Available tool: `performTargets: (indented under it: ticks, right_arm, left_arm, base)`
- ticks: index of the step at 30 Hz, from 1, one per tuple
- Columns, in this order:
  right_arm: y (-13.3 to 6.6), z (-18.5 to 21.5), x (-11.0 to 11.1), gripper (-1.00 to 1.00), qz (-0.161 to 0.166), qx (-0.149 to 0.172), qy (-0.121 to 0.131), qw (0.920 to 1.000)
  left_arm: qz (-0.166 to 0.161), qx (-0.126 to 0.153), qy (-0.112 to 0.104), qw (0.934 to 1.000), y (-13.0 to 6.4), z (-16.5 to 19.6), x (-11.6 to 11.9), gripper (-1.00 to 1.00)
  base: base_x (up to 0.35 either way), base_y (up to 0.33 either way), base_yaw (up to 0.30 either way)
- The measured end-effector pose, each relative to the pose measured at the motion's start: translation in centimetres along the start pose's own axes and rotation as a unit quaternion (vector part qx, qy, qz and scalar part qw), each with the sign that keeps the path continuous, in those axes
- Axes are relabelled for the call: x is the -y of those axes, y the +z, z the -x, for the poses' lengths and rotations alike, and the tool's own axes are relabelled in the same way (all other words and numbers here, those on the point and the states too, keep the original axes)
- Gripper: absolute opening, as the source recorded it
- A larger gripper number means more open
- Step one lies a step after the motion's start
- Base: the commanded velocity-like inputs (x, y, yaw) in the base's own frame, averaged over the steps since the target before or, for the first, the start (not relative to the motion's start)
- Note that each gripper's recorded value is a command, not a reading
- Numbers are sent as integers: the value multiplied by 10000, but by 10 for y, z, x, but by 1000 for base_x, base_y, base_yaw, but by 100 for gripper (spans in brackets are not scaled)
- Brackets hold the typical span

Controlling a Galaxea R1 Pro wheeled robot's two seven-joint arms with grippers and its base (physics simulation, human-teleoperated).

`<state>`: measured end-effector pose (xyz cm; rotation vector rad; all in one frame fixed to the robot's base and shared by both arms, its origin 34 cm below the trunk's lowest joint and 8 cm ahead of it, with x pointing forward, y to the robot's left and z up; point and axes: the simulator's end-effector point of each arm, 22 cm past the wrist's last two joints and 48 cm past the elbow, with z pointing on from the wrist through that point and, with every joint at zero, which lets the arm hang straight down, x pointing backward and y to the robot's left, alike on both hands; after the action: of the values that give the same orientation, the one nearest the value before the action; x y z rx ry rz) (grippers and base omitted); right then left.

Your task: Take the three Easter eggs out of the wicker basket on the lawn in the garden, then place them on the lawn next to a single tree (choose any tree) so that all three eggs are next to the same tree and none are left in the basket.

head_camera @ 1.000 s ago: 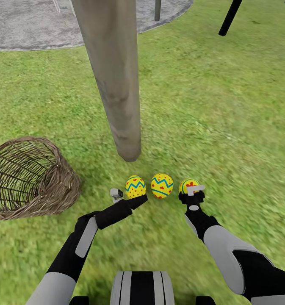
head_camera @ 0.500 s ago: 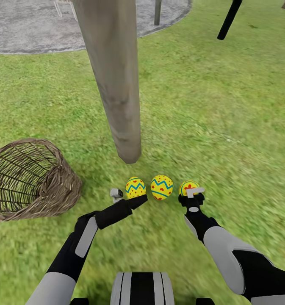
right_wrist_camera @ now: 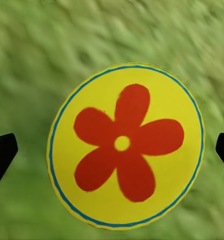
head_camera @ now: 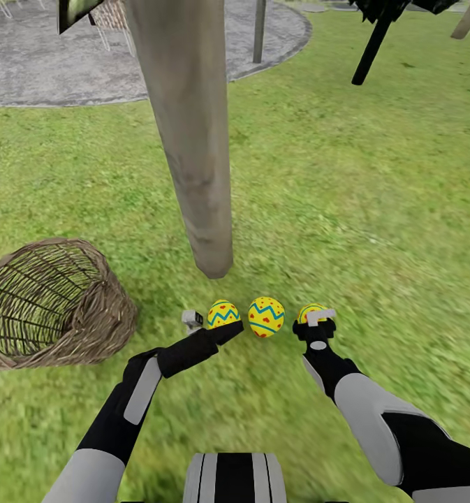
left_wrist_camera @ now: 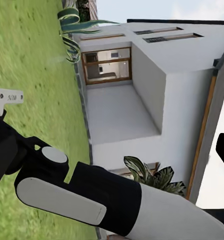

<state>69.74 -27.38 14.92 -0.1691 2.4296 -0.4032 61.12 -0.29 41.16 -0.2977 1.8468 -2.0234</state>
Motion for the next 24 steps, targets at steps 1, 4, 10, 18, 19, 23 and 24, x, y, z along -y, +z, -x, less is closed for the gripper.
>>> performTargets:
  ticks: [1, 4, 10, 18, 19, 23, 24]
  right_arm:
    - [-1, 3, 0, 100, -1, 20, 7, 10000]
    - [-4, 10, 3, 100, -7, 73, 35, 10000]
    - [-9, 38, 4, 100, 149, 247, 132, 9995]
    - [-18, 89, 52, 100, -266, -10, 250, 9993]
    - [-21, 103, 59, 100, -334, 59, 285, 9990]
    - [-38, 128, 87, 100, -577, 43, 360, 9977]
    - [-42, 130, 93, 100, -621, 40, 371, 9974]
  left_arm:
    - [-8, -2, 17, 10000, 0, 0, 2, 100]
    - [-32, -8, 70, 10000, 2, 2, 9, 100]
    - [-99, -44, 181, 9998, 6, 8, 24, 100]
    - [-228, -153, 518, 9983, 4, 23, 61, 100]
    - [-256, -208, 517, 9981, 4, 22, 67, 100]
    - [-296, -419, 418, 9978, 6, 18, 83, 100]
    - [-306, -434, 433, 9976, 6, 19, 86, 100]
  base:
    - [0, 0, 0]
    - [0, 0, 0]
    - [0, 0, 0]
    - [0, 0, 0]
    - [0, 0, 0]
    - [-7, 0, 0]
    - [-115, 0, 0]
